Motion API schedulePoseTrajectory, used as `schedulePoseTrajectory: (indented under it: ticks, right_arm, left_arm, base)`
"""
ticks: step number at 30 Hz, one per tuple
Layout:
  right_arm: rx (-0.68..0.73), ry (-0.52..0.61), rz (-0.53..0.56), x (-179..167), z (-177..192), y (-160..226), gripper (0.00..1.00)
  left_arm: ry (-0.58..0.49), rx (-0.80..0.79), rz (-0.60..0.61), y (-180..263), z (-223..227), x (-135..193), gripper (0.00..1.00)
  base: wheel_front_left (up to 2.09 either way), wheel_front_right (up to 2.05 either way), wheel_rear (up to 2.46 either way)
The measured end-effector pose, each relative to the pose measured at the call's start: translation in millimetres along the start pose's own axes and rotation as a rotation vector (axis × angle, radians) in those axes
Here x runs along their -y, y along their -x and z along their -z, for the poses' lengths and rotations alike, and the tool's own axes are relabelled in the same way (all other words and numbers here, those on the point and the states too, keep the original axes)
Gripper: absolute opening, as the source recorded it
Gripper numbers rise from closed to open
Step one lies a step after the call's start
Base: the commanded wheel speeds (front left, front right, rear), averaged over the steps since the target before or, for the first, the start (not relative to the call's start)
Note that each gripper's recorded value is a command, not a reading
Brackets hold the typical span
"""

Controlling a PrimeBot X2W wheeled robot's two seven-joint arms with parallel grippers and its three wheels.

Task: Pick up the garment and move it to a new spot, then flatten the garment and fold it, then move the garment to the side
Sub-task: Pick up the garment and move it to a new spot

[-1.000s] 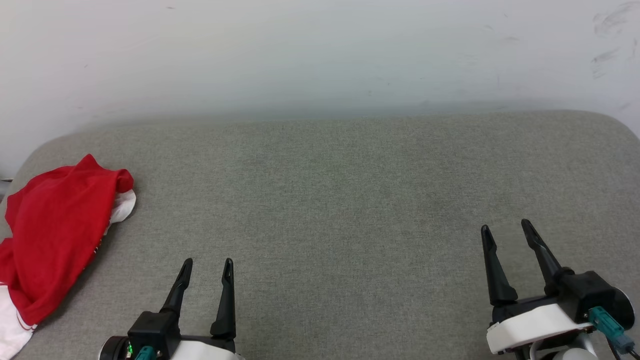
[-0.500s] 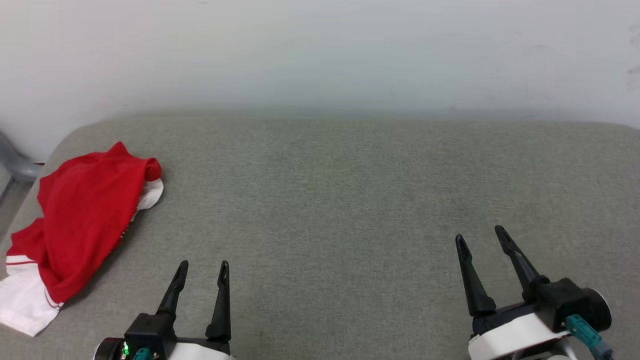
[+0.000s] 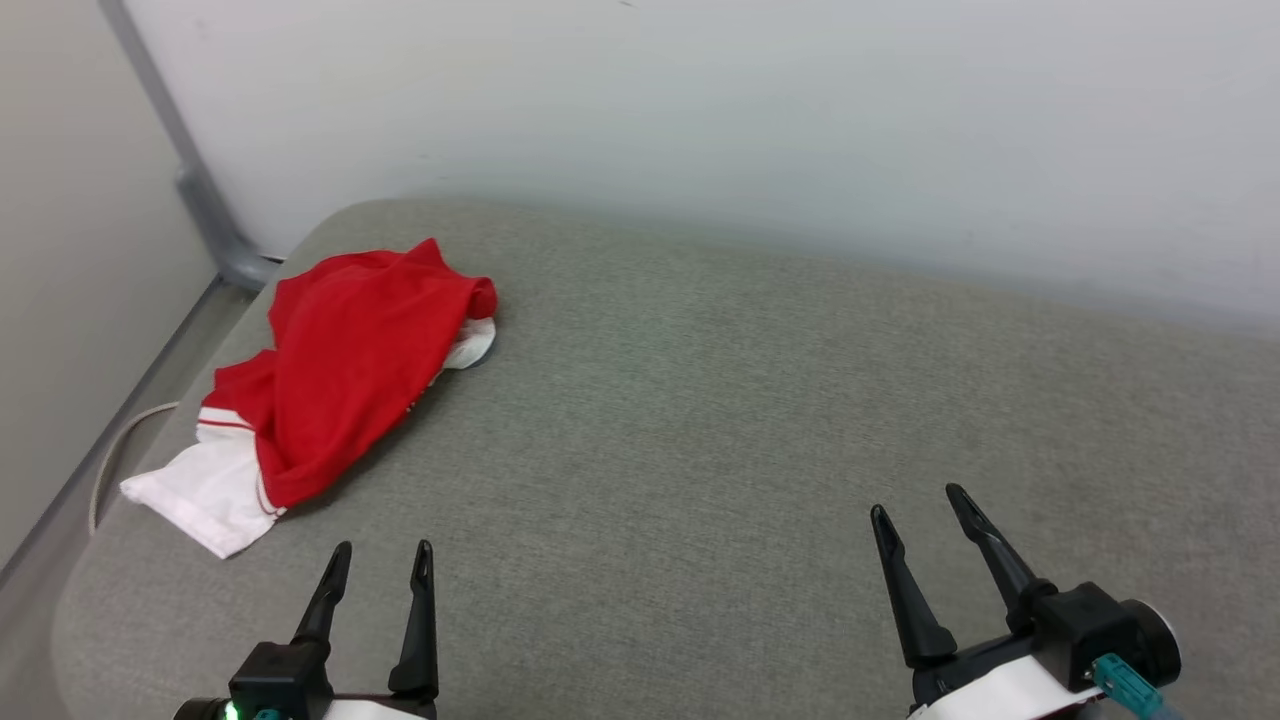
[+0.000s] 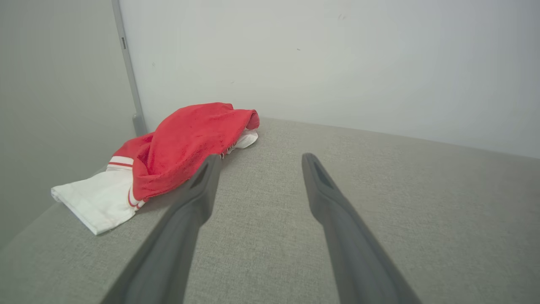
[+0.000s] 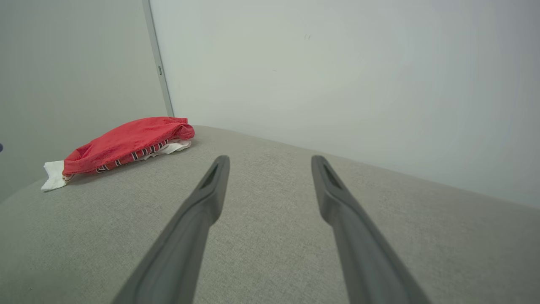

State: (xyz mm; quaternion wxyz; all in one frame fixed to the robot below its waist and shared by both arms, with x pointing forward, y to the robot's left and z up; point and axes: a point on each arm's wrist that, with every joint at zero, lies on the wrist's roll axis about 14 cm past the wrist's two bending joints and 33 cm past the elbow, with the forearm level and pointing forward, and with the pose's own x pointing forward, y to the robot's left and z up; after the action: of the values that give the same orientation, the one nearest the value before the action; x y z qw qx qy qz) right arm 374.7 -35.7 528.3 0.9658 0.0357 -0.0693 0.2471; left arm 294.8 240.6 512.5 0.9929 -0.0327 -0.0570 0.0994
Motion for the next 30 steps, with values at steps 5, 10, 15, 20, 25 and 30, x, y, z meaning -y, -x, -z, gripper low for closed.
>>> schedulePoseTrajectory:
  ticks: [5,10,15,20,25,30]
  right_arm:
    - [-0.02,-0.028,-0.091,-29,7,-10,1.0]
    - [-0.024,-0.044,-0.172,-55,8,-17,1.0]
    - [-0.021,-0.055,-0.224,-73,7,-22,1.0]
    - [-0.022,-0.057,-0.242,-78,7,-23,1.0]
    - [-0.034,-0.062,-0.237,-76,12,-22,1.0]
    - [-0.051,-0.05,-0.212,-65,21,-25,1.0]
  left_arm:
    - [-0.013,-0.001,-0.088,22,-1,-28,1.0]
    - [-0.023,-0.002,-0.151,43,-1,-47,1.0]
    - [-0.032,0.003,-0.191,57,-3,-58,1.0]
    - [-0.033,0.004,-0.206,62,-3,-63,1.0]
    - [-0.044,-0.021,-0.217,60,2,-66,1.0]
    - [-0.059,-0.048,-0.2,45,8,-65,1.0]
  base:
    - [0.0,0.0,0.0]
    - [0.0,0.0,0.0]
    - [0.0,0.0,0.0]
    - [0.0,0.0,0.0]
    - [0.0,0.0,0.0]
    - [0.0,0.0,0.0]
